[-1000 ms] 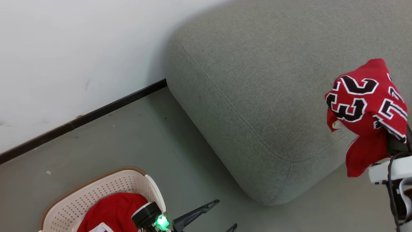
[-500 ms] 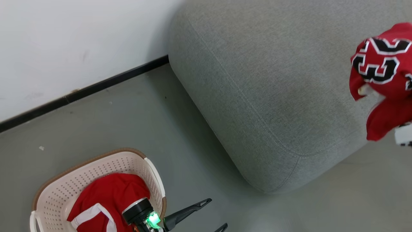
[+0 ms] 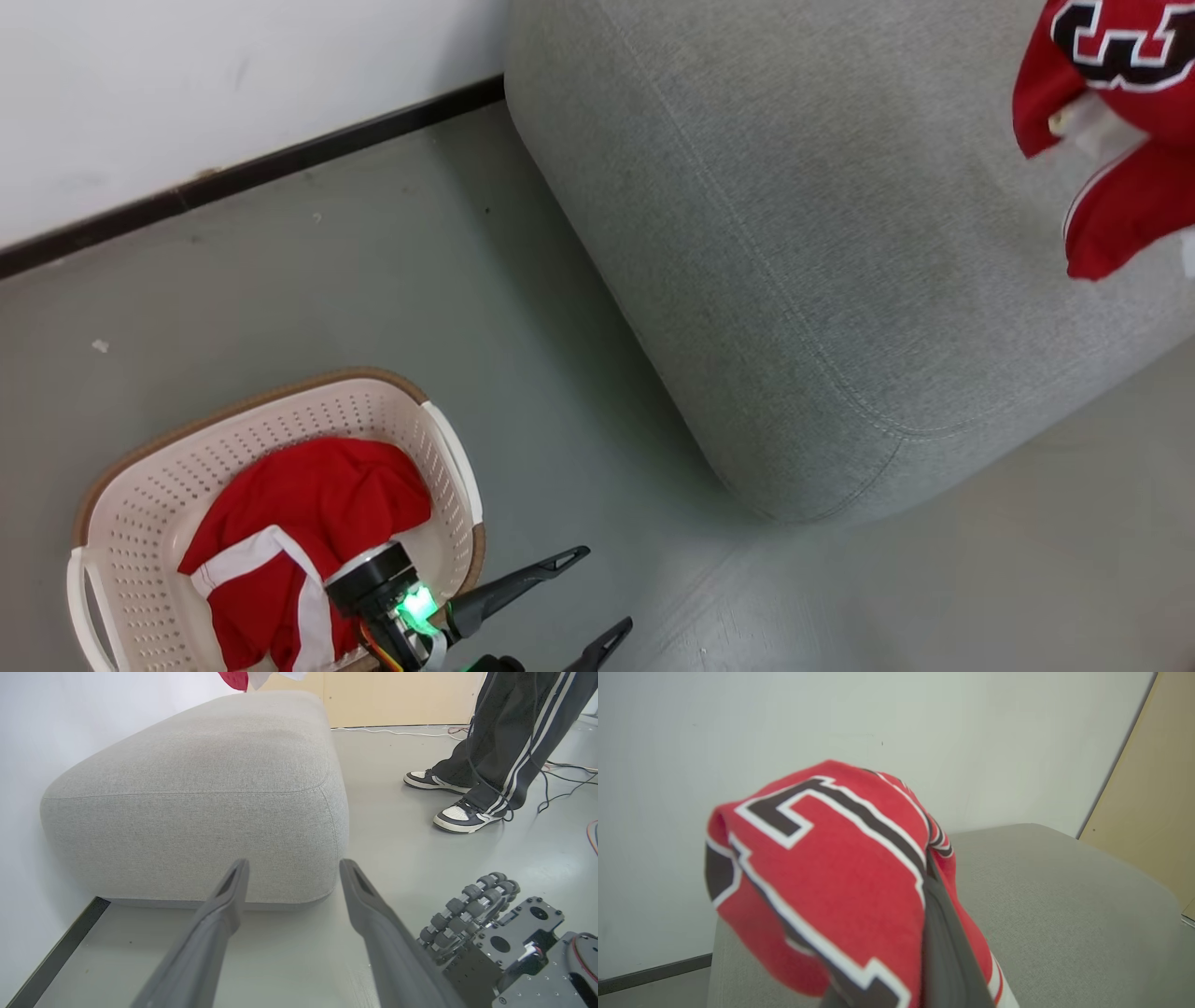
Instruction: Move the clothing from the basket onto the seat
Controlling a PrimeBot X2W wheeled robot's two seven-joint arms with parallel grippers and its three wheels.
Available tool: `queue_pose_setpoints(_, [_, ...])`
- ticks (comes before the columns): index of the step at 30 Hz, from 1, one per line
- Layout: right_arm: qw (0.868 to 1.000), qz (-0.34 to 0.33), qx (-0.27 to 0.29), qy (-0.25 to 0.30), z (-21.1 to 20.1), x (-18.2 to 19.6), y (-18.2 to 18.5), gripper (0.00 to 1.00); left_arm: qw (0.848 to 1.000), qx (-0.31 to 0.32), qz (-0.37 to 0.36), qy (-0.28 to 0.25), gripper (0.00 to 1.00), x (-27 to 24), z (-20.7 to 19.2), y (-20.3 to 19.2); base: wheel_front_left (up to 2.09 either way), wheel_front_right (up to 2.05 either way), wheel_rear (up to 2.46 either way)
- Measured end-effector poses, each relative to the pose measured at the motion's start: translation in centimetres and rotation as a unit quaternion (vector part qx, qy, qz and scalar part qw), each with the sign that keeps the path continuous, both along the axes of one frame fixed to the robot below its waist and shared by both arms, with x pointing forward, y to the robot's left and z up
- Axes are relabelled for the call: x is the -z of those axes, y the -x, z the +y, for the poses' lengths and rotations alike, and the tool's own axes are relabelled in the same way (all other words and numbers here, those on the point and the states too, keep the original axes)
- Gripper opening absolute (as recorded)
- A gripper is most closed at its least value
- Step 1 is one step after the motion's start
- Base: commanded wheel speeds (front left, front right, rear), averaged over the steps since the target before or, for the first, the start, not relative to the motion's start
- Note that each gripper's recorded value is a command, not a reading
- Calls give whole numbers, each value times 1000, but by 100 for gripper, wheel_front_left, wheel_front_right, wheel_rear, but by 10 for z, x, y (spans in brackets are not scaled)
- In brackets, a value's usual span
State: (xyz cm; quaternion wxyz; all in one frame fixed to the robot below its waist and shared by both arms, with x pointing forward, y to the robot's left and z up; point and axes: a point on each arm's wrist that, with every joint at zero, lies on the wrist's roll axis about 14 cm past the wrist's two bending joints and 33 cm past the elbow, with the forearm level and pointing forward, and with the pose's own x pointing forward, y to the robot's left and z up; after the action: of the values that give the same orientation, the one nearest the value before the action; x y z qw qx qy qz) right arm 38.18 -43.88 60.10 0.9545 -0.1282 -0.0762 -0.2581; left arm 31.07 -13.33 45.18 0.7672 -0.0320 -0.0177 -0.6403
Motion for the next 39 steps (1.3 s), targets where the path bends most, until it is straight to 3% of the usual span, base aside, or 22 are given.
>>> queue_pose_setpoints(8, [999, 25, -6, -28, -5, 17, -40, 0, 1000, -8, -1, -8, 100, 15, 9, -12, 0, 0, 0])
queue_pose_setpoints(26, [994, 30, 82, -66, -70, 31, -59, 0, 999, -33, 20, -16, 100, 43, 25, -37, 0, 0, 0])
queue_pose_setpoints(39, [985, 90, 102, -102, -72, 93, -76, 0, 998, -50, 29, -30, 100, 64, 38, -50, 0, 0, 0])
